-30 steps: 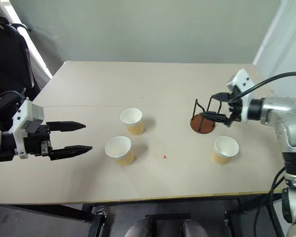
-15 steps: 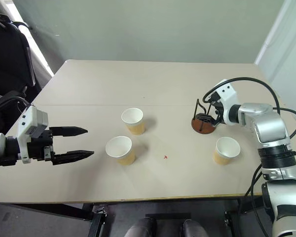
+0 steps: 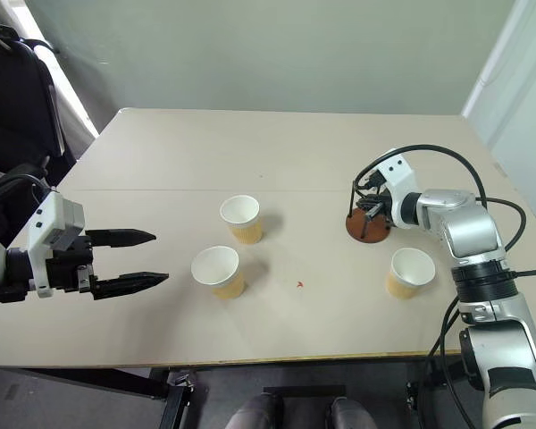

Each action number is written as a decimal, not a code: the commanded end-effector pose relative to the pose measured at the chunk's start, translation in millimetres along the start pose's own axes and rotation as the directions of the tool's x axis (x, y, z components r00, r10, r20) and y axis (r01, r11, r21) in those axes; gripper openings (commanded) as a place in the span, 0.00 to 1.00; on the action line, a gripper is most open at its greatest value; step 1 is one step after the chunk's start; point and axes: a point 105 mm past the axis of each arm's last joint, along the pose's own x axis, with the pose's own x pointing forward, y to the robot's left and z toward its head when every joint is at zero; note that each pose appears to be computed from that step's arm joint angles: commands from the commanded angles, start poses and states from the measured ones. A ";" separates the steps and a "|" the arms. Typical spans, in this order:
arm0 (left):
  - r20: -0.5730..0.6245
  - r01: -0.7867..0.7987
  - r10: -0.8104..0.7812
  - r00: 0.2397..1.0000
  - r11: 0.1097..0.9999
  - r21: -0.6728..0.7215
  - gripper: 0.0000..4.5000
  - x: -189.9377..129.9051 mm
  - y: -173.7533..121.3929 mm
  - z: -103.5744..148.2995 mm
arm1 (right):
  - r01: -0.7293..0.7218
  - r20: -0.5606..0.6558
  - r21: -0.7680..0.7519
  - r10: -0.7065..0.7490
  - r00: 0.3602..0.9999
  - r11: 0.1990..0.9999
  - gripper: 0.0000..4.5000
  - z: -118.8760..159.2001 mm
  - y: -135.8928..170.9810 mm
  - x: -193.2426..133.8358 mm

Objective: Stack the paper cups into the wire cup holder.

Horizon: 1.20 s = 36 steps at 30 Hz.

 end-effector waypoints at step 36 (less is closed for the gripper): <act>0.010 -0.048 0.047 0.999 0.998 0.049 1.00 -6.2 -3.1 18.1 | -0.725 -0.219 -0.480 0.733 0.644 0.493 0.17 -0.2 143.5 -7.8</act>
